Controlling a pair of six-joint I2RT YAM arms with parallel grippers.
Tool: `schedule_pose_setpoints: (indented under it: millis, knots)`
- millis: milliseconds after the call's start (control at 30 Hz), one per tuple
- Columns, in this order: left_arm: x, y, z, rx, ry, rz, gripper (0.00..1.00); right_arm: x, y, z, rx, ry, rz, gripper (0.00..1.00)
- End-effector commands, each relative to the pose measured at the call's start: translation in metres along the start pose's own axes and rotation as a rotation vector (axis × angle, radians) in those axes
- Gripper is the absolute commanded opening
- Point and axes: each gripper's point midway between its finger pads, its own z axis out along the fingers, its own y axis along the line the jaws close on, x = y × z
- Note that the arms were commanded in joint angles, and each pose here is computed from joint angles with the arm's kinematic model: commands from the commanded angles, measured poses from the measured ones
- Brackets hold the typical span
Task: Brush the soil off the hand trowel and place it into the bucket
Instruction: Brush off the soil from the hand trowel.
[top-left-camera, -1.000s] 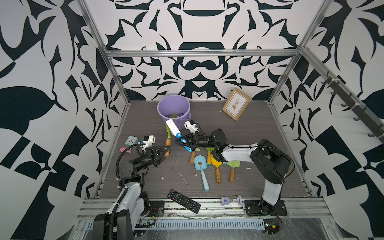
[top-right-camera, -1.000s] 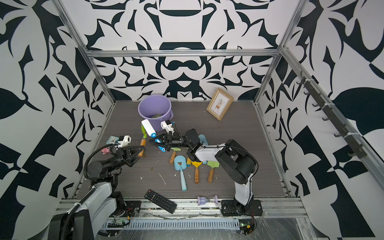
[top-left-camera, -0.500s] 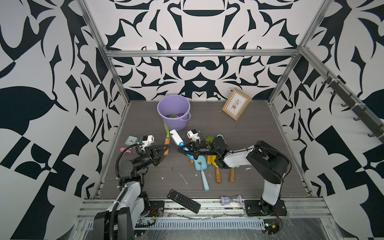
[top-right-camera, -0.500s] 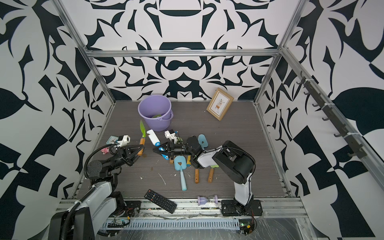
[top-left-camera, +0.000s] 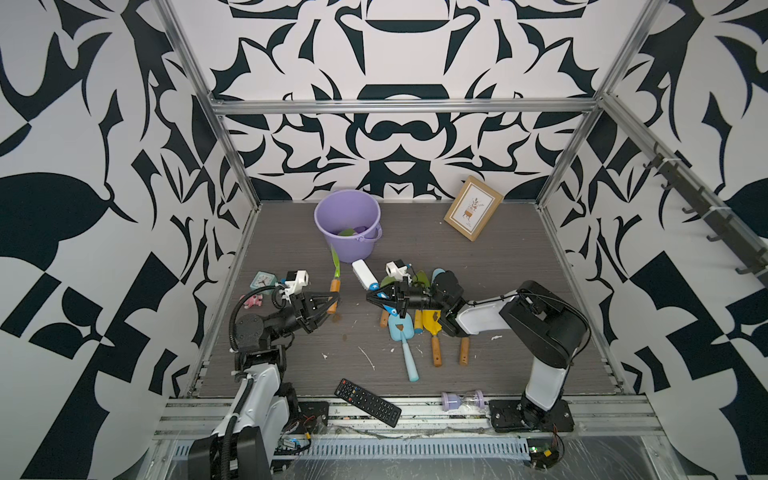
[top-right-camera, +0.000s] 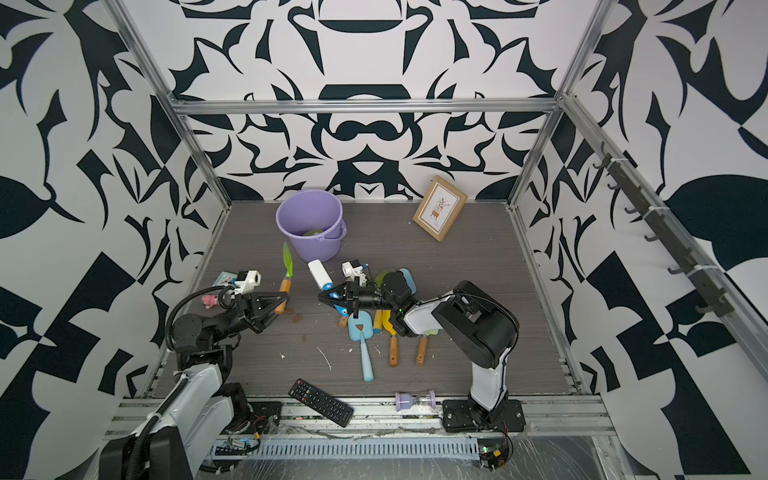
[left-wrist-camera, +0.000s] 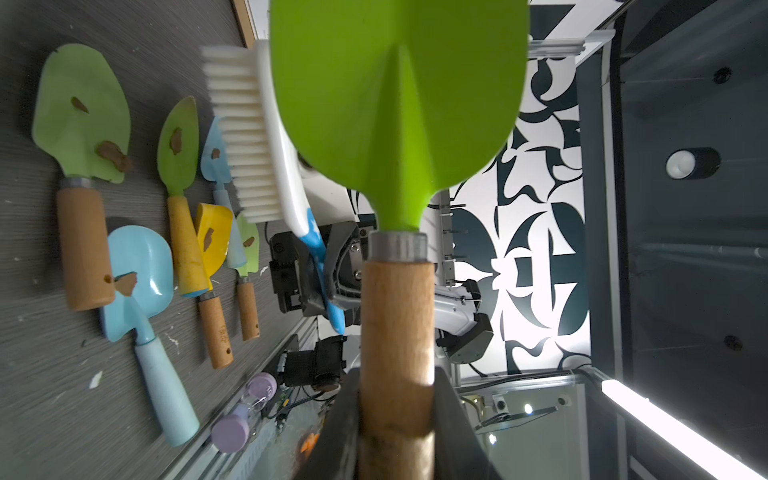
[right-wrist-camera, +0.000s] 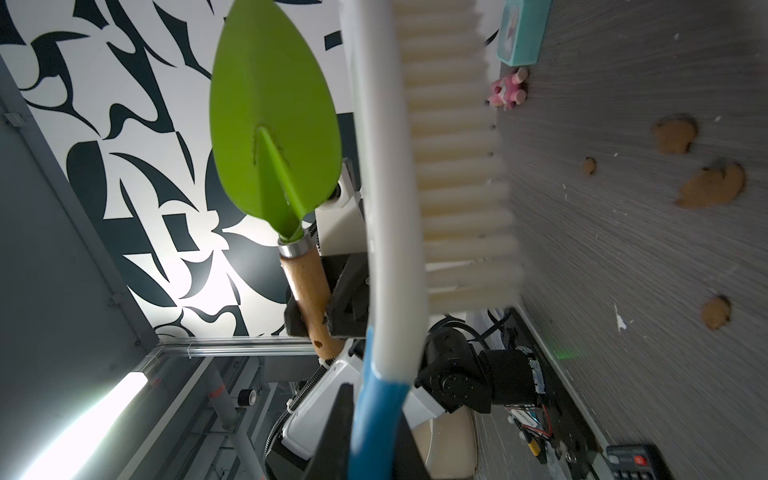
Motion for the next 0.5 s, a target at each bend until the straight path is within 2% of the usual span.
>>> schedule_pose_setpoints:
  millis: [0, 33, 100, 200, 333, 467]
  knots:
    - [-0.002, 0.015, 0.000, -0.085, -0.005, 0.017, 0.00, -0.001, 0.016, -0.003, -0.008, 0.034, -0.079, 0.00]
    - [-0.004, 0.024, -0.003, -0.159, -0.049, 0.012, 0.00, -0.002, 0.015, -0.003, 0.007, 0.037, -0.086, 0.00]
    - [-0.006, 0.034, -0.026, -0.479, -0.181, 0.119, 0.00, -0.004, 0.014, 0.000, 0.042, 0.053, -0.098, 0.00]
    - [-0.001, 0.024, -0.049, -0.708, -0.192, 0.203, 0.00, -0.010, 0.018, 0.001, 0.087, 0.061, -0.127, 0.00]
    - [-0.002, 0.026, -0.054, -0.761, -0.202, 0.156, 0.00, -0.014, 0.009, -0.003, 0.246, 0.057, -0.194, 0.00]
    - [-0.007, 0.021, -0.057, -0.780, -0.219, 0.183, 0.00, -0.011, 0.015, -0.022, 0.429, 0.024, -0.348, 0.00]
